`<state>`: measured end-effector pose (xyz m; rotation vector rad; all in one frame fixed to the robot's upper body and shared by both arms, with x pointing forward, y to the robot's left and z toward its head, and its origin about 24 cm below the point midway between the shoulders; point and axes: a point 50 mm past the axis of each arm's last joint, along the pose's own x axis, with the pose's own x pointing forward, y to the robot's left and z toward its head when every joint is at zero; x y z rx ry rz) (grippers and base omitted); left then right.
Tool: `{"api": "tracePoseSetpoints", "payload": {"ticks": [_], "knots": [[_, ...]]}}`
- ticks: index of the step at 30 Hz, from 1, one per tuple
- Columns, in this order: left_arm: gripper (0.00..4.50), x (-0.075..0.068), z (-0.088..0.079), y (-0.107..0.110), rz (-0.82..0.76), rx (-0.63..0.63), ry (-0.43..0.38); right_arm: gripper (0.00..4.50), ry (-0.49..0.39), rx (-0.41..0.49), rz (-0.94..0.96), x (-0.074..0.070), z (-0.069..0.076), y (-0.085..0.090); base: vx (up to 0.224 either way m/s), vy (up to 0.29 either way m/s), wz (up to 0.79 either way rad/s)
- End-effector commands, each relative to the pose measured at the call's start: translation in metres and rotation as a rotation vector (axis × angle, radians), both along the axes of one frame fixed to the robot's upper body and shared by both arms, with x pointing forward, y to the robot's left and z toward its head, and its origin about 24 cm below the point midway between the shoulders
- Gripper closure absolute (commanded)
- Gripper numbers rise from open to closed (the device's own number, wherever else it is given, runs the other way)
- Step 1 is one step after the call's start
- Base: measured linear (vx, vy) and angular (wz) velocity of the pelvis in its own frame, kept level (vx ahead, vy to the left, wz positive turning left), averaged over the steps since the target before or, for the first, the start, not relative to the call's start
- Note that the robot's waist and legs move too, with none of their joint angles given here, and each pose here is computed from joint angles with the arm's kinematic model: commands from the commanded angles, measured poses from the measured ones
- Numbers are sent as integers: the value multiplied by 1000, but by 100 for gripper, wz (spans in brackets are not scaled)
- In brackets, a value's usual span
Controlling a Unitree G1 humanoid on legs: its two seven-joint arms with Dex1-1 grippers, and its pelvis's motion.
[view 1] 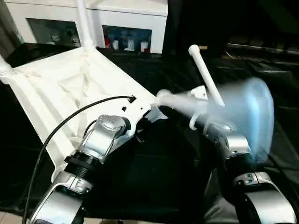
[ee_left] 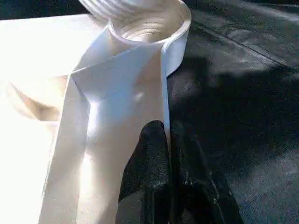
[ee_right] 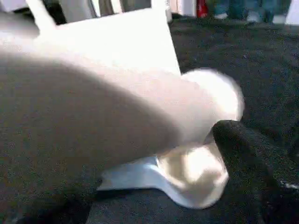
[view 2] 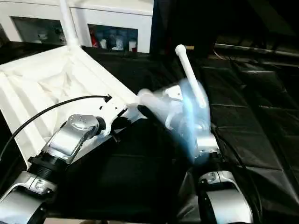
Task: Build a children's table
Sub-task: Insert table leg to table base
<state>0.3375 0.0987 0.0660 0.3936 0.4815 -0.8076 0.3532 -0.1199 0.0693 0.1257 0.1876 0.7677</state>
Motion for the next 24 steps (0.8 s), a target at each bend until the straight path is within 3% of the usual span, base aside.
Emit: {"api": "tracePoseSetpoints", "payload": {"ticks": [1, 13, 19, 24], "knots": [[450, -2, 5, -7, -49, -21, -32, 64, 0, 15, -1, -2, 2, -1, 0, 0, 0], [450, -5, 3, -5, -63, -10, -22, 64, 29, -9, -10, -8, -5, -3, 0, 0, 0], [450, -7, -1, -3, -60, 4, -7, 64, 113, -117, -254, 0, -23, -25, 0, 0, 0], [450, -7, -2, -1, -58, 16, -6, 64, 113, -83, -346, 6, -15, -38, 0, 0, 0]]}}
